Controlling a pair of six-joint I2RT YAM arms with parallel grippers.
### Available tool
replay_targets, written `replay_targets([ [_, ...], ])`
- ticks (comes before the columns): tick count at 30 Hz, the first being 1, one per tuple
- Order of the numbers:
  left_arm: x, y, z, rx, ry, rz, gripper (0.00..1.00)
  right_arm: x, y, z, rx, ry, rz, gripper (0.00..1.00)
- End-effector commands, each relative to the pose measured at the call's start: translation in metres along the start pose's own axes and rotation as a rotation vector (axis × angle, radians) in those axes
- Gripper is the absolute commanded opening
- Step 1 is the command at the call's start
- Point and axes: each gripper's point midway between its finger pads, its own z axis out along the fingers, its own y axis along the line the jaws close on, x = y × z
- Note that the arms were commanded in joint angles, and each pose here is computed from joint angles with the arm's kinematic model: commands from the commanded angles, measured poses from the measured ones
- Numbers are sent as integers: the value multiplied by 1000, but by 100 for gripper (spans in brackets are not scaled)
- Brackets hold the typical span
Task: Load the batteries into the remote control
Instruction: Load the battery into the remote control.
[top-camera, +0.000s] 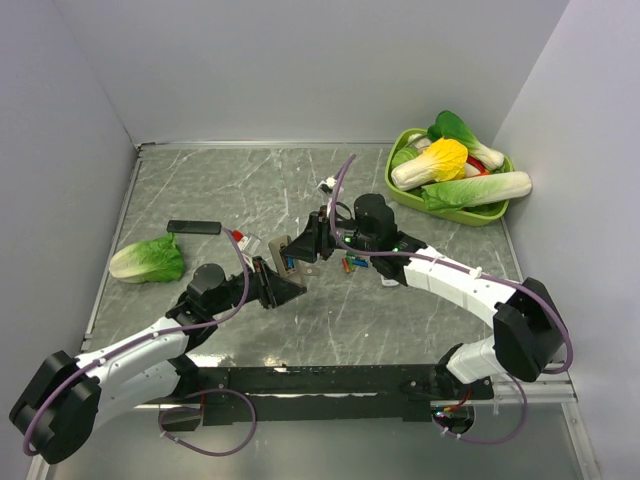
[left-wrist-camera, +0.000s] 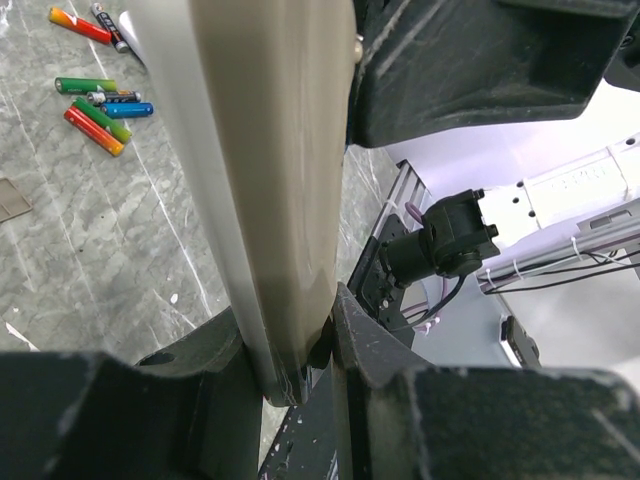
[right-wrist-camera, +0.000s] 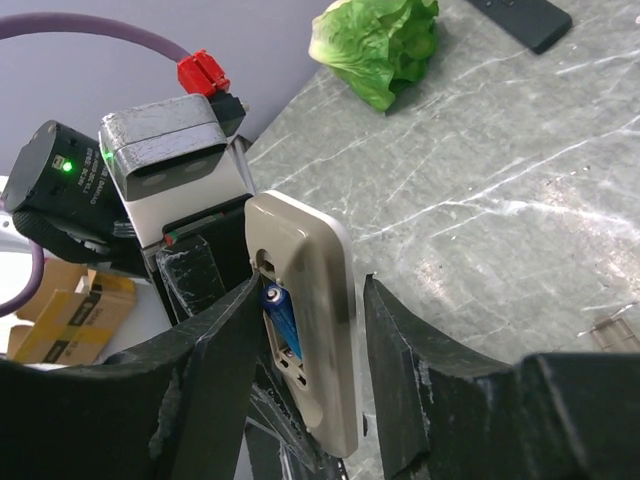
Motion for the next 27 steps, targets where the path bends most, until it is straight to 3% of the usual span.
replay_targets([
  [1, -27, -31, 3, 105, -66, 98, 4, -4, 3, 3, -48, -9, -20, 50],
  [9, -31, -32, 0, 97, -84, 117, 4, 4, -1, 5, -42, 22, -15, 41],
  [16, -33, -28, -1, 65, -92, 126, 4, 4, -6, 4, -7, 35, -39, 42],
  [27, -12, 13, 13, -72, -34, -32, 3, -22, -9, -4, 120, 0, -144, 63],
])
